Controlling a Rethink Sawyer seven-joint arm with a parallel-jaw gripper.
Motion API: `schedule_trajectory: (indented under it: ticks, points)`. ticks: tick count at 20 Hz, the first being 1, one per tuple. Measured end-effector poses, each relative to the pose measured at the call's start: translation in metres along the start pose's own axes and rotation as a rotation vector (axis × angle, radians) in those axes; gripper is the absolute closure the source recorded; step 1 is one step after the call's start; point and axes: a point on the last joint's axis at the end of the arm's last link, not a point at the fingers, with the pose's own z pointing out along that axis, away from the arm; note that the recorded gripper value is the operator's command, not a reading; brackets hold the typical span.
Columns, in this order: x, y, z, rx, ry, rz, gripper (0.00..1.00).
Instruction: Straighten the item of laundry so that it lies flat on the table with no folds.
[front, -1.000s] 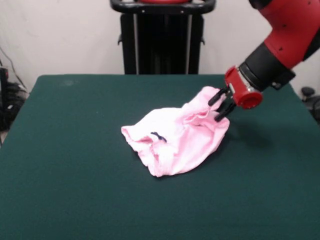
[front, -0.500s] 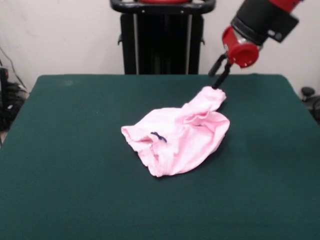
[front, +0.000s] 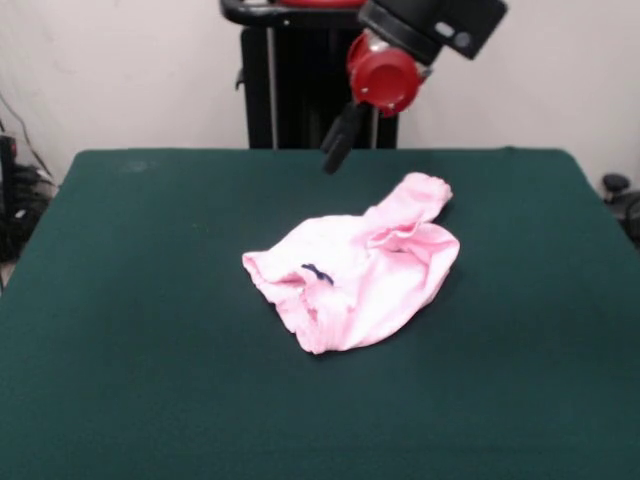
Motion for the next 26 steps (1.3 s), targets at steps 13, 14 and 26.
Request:
schedule_trajectory:
  ticks: [13,14,26]
  points:
    - [0.015,0.013,0.074,-0.122,0.163,-0.032,1.00]
    - [0.018,0.014,0.075,-0.121,0.173,-0.030,1.00]
    - [0.071,0.011,0.045,-0.146,0.323,-0.080,1.00]
